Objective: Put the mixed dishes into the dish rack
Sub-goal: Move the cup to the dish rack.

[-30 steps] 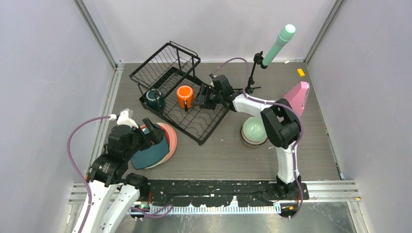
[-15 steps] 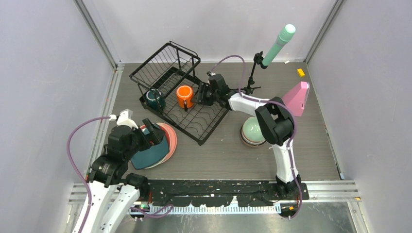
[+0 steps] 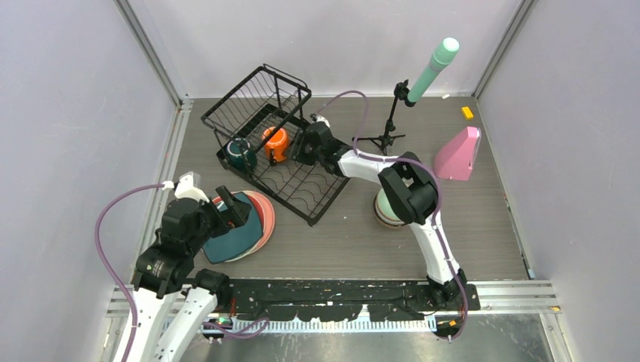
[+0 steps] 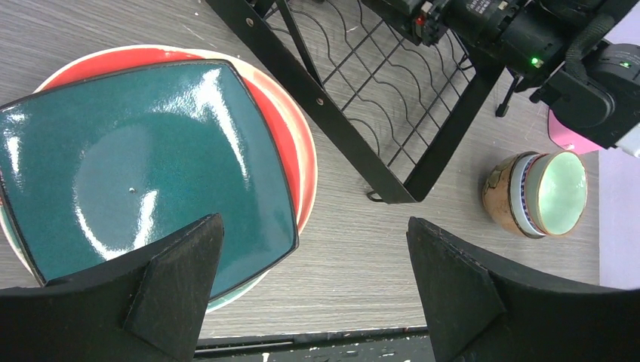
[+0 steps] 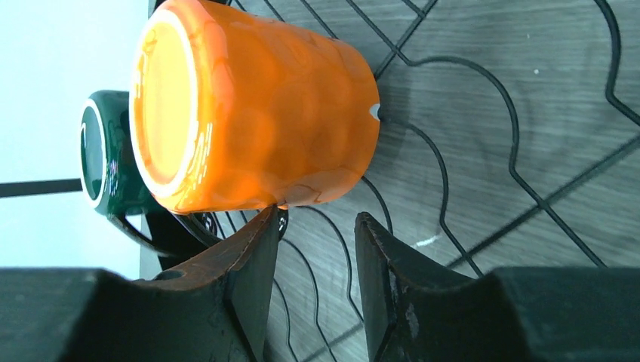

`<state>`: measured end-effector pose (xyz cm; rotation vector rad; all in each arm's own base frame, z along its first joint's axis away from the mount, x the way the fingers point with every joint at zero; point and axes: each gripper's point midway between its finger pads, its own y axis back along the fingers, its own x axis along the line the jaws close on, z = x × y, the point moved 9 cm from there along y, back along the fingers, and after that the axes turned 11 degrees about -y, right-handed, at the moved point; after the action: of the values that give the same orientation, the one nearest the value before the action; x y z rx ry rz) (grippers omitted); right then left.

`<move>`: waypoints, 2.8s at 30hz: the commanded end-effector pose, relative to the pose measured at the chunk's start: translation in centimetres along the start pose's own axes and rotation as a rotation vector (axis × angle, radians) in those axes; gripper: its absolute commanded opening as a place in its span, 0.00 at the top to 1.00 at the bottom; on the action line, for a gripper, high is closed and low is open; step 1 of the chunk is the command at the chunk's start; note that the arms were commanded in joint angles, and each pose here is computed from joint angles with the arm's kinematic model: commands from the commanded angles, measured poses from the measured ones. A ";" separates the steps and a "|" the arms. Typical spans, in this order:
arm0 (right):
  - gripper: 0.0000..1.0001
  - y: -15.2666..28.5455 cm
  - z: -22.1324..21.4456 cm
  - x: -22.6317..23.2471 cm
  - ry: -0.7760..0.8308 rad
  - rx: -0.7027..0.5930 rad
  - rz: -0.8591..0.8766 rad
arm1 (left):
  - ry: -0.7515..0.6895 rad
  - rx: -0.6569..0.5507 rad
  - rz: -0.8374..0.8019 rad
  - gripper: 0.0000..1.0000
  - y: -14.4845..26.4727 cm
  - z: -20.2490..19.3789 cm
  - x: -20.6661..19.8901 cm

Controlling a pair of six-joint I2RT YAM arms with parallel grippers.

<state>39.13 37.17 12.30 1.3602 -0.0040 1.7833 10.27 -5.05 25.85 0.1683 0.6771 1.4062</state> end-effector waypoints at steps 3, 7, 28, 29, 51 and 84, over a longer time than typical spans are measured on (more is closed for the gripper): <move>0.52 -2.0 2.5 2.7 -0.003 -0.167 0.041 | 0.002 -0.008 -0.010 0.05 -0.1 0.3 -0.2; 0.52 -3.6 2.3 1.9 -0.015 -0.186 0.017 | 0.015 0.001 -0.022 0.06 -0.3 0.1 -0.3; 0.49 -5.8 1.6 3.8 0.074 -0.287 0.054 | 0.038 0.016 -0.038 0.06 -0.9 -0.6 -0.3; 0.49 -5.8 1.7 3.9 0.073 -0.283 0.048 | 0.038 0.015 -0.038 0.06 -0.9 -0.6 -0.3; 0.53 -3.1 1.8 6.3 0.062 -0.211 0.138 | 0.044 0.024 -0.043 0.06 -1.0 -0.7 -0.4; 0.52 6.1 -0.6 2.8 0.155 -0.040 0.027 | 0.018 0.065 -0.082 0.05 -1.8 -0.8 -0.8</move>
<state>37.11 37.55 14.35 1.2567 -0.0151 1.8465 10.56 -5.71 23.87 0.2065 0.7598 1.3680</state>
